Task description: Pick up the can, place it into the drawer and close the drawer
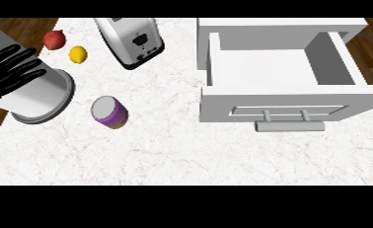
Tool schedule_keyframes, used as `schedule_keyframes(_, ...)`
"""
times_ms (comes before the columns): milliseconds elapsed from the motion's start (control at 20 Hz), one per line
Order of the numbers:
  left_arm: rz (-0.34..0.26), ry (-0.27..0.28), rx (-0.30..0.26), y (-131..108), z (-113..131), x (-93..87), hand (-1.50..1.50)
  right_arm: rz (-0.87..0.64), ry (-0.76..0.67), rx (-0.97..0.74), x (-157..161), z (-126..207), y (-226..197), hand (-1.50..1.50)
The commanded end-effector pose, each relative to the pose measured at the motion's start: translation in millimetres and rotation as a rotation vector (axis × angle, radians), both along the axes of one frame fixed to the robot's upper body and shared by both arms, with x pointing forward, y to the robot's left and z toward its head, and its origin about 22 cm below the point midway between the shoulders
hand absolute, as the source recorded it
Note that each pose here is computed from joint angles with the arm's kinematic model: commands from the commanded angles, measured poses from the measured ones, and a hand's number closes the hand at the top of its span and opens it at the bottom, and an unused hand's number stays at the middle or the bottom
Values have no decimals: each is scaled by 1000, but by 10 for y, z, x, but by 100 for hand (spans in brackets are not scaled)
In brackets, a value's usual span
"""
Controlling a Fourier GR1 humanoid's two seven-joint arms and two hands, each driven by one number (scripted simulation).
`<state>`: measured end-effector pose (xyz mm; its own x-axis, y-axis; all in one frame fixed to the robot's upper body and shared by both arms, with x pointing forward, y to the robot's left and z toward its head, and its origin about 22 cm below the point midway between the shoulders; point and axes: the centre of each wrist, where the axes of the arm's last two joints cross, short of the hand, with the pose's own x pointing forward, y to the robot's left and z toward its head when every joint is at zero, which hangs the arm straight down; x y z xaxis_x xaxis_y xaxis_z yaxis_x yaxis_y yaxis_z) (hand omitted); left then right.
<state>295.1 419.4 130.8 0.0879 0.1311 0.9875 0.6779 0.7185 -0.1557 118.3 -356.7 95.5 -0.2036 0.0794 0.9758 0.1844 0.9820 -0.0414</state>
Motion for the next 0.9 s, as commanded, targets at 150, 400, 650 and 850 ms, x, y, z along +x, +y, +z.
schedule_keyframes(150, -21, 51, -18, -415, -24, 22, -150, -25, -9, 7, -128, -42, -58, -150)
schedule_keyframes(400, 12, 72, 17, -471, -361, 236, -150, -5, -3, -13, -90, 3, 14, -150)
schedule_keyframes(650, 1, 73, 51, -516, -764, 201, -150, 5, -13, 8, -327, -86, -88, -150)
schedule_keyframes(850, 29, 68, 71, -619, -864, 99, -150, -8, 4, 5, -410, -87, -121, -150)
